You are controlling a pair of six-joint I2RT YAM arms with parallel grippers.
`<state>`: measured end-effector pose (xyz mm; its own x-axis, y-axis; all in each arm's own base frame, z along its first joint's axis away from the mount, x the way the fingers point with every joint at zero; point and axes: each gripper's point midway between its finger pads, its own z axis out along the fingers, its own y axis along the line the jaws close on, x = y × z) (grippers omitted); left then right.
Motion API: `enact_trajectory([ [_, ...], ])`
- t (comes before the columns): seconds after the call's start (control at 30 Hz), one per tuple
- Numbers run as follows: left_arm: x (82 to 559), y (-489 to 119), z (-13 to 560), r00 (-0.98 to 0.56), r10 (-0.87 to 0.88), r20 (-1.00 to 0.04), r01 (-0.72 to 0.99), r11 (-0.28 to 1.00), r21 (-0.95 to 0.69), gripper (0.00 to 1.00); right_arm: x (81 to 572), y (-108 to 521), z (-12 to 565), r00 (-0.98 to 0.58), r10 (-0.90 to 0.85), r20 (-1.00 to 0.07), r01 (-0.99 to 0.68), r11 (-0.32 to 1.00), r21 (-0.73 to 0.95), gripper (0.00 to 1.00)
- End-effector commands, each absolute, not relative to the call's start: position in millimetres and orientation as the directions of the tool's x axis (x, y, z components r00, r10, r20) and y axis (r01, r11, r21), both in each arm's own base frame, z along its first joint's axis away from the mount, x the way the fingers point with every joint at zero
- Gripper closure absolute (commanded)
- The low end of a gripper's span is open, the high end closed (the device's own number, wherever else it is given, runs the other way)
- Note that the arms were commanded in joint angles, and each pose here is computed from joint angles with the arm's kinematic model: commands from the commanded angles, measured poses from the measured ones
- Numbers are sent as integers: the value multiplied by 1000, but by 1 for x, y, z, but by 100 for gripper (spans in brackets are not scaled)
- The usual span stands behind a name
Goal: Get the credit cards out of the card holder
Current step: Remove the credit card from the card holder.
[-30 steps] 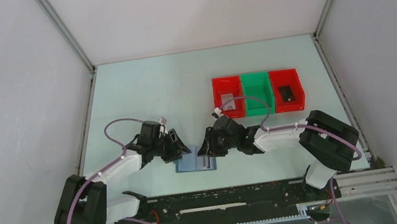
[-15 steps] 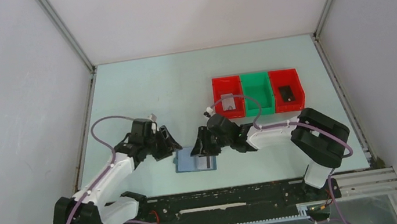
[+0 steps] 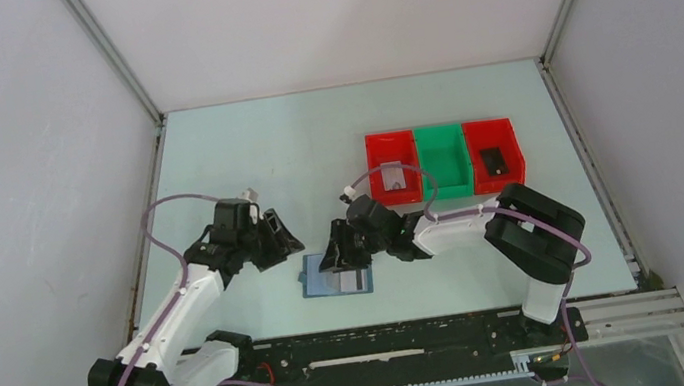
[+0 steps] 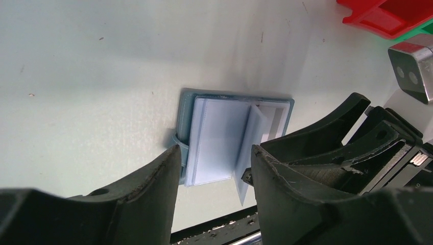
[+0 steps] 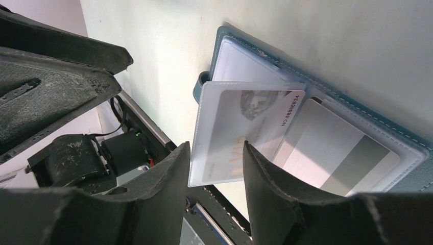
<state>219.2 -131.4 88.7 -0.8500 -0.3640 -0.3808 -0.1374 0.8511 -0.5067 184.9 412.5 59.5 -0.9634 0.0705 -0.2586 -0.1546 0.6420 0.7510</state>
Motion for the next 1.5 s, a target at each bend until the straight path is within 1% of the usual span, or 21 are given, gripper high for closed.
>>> enact_trajectory([
  [0.0,224,-136,96,-842,-365,-397,-108,835,-539,42,189,419,78,-947,68,-313,-204,624,754,49],
  [0.13,224,-137,95,-841,-369,-396,-110,833,-543,42,191,418,86,-941,79,-329,-213,618,757,48],
  [0.37,225,-137,95,-844,-364,-395,-108,835,-540,41,192,422,112,-930,81,-360,-256,561,787,44],
  [0.5,226,-143,99,-844,-364,-394,-87,819,-568,42,194,412,111,-924,97,-369,-245,591,768,44],
  [0.57,224,-155,103,-852,-355,-385,-53,790,-611,42,197,402,100,-929,129,-348,-200,616,762,45],
  [0.67,218,-188,112,-883,-349,-314,10,654,-756,43,198,390,84,-943,177,-284,-120,613,781,46],
  [0.73,214,-195,108,-896,-342,-283,5,630,-776,42,198,387,76,-952,192,-240,-81,597,798,47],
  [0.9,207,-194,79,-916,-342,-211,-63,641,-765,43,196,389,67,-962,192,-196,-48,585,809,47],
  [1.13,204,-173,42,-903,-383,-196,-168,734,-658,43,198,394,48,-972,201,-124,14,571,821,48],
  [1.27,200,-162,23,-904,-386,-183,-210,774,-597,43,199,395,42,-972,212,-101,38,566,823,49],
  [1.47,195,-157,4,-908,-390,-152,-248,793,-556,44,200,395,34,-971,226,-85,63,577,814,50],
])
